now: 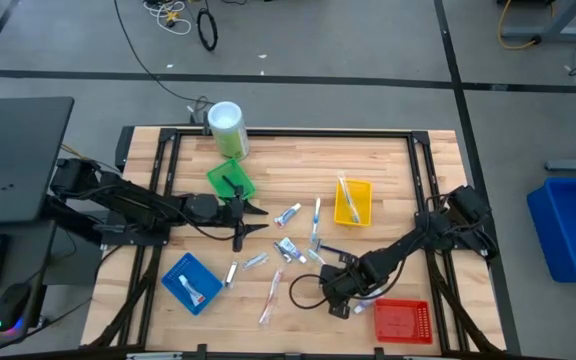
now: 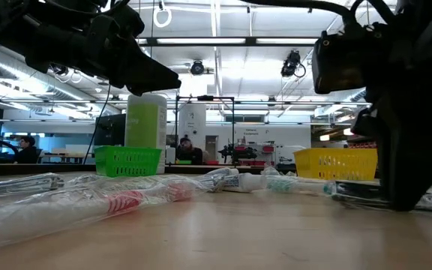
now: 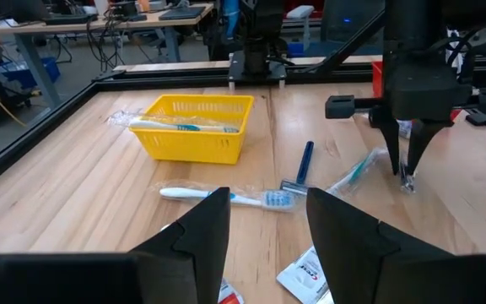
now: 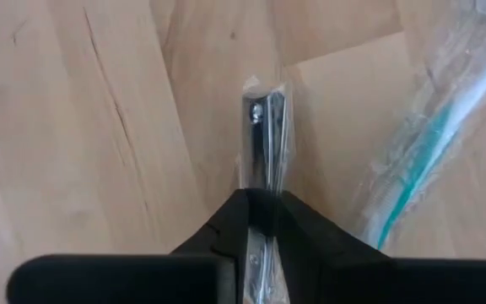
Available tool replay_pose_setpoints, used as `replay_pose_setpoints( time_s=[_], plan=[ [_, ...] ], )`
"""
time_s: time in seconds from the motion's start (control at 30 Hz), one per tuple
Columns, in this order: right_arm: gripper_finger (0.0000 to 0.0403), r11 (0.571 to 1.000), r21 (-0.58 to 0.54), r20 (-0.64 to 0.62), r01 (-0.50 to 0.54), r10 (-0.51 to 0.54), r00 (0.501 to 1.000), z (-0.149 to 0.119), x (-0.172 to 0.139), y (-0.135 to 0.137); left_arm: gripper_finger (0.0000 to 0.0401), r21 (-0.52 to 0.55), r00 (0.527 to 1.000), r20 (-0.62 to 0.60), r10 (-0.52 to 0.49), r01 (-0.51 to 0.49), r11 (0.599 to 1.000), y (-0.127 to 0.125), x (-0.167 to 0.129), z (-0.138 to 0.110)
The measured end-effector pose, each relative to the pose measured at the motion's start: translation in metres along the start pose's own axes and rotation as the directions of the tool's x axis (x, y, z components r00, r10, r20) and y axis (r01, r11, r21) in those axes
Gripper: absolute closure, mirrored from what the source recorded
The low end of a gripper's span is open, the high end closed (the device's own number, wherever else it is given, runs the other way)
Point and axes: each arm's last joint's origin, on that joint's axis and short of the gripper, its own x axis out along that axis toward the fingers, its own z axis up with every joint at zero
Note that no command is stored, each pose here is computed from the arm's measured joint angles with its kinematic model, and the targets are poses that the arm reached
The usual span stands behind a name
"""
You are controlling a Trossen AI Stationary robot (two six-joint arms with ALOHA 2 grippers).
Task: Pick & Place Travel size toiletries
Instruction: Put the nail cutter into the red bin
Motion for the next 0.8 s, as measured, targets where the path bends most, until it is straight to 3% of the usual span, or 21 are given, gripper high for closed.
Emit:
replay_pose_setpoints(
  time_s=[0.17, 0.43, 0.57, 0.63, 0.8],
  plan=[
    [0.0349, 0.997, -0.014, -0.034, -0.081, 0.080, 0.996, 0.002, -0.020, 0.000, 0.0235, -0.001, 1.000, 0.000, 0.000, 0.000, 1.000, 0.000, 0.000, 0.000],
    [0.0363, 0.953, 0.043, -0.167, -0.301, 0.304, 0.938, -0.009, -0.094, 0.004, 0.0235, 0.001, 1.000, -0.009, 0.000, 0.000, 1.000, 0.000, 0.000, -0.001],
    [0.0363, 0.950, 0.100, -0.256, -0.296, 0.312, 0.915, -0.038, -0.130, 0.004, 0.0235, 0.012, 1.000, -0.011, 0.000, 0.001, 1.000, 0.000, 0.000, -0.001],
    [0.0363, 0.958, 0.158, -0.303, -0.241, 0.280, 0.911, -0.057, -0.144, 0.005, 0.0235, 0.030, 1.000, -0.020, 0.000, 0.001, 1.000, 0.000, 0.000, -0.002],
    [0.0363, 0.969, 0.203, -0.384, -0.144, 0.214, 0.898, -0.108, -0.149, 0.020, 0.0235, 0.062, 1.000, -0.021, 0.000, 0.002, 0.998, 0.000, 0.000, -0.002]
  ],
)
